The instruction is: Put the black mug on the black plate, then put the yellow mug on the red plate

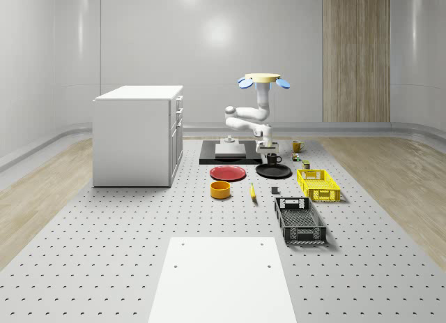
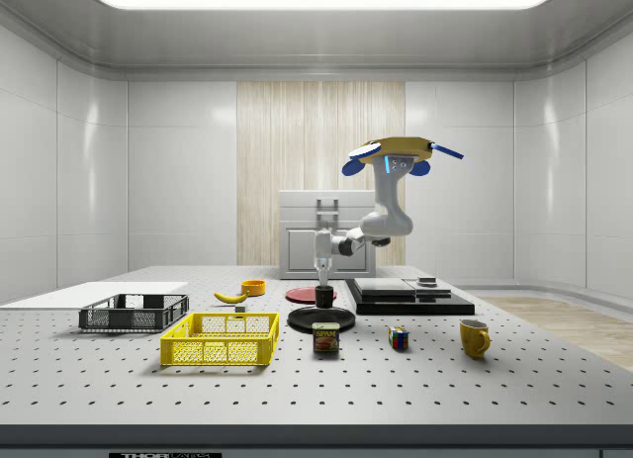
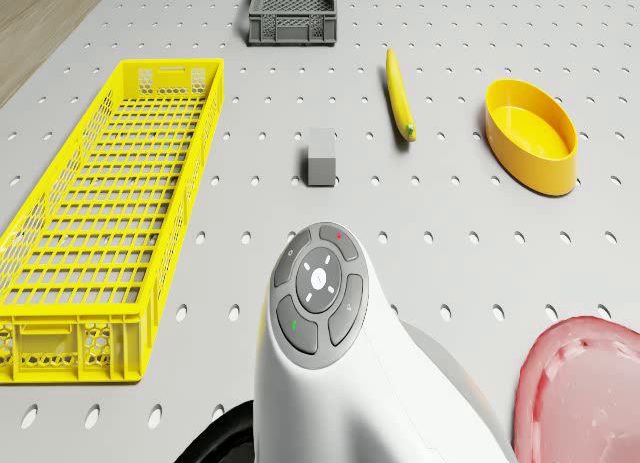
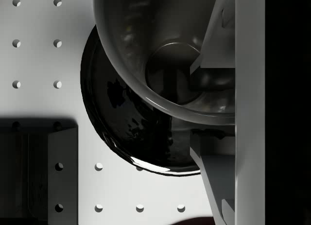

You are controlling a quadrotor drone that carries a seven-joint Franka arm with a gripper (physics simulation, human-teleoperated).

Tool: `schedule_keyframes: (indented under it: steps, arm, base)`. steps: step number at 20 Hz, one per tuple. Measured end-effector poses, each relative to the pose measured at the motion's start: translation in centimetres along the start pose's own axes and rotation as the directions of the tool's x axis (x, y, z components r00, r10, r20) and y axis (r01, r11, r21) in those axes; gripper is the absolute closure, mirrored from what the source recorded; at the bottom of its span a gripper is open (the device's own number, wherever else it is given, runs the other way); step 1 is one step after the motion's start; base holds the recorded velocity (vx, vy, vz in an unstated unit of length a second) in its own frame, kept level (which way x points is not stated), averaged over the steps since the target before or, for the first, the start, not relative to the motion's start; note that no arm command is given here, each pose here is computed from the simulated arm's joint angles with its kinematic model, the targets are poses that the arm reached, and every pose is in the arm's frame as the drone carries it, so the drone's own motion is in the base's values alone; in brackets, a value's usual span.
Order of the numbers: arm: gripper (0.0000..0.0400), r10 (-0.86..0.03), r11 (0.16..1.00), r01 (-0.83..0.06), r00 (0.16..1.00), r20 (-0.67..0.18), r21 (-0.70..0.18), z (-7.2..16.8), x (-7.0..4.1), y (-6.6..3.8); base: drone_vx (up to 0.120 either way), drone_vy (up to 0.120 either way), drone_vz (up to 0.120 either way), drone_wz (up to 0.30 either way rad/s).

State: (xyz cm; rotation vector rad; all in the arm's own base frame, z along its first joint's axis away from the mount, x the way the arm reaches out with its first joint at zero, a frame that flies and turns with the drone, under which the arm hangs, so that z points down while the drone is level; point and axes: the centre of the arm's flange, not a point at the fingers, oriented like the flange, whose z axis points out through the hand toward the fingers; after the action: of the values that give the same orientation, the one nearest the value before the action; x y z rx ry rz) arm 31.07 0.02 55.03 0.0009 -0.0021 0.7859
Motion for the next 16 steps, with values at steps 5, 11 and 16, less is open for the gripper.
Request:
schedule_keyframes:
  steps: [5, 11, 16]
  arm:
    - [0.029, 0.0, 1.0, 0.0, 1.0, 0.0, 0.0, 2.1, 0.0, 0.0]
    - [0.0208, 0.0, 1.0, 0.0, 1.0, 0.0, 0.0, 3.2, 0.0, 0.0]
    - [0.006, 0.0, 1.0, 0.0, 1.0, 0.0, 0.0, 2.7, 0.0, 0.0]
  base:
    - [0.0, 0.0, 0.0, 0.0]
    - [0.0, 0.0, 0.0, 0.0]
    - [0.0, 0.0, 0.0, 0.0]
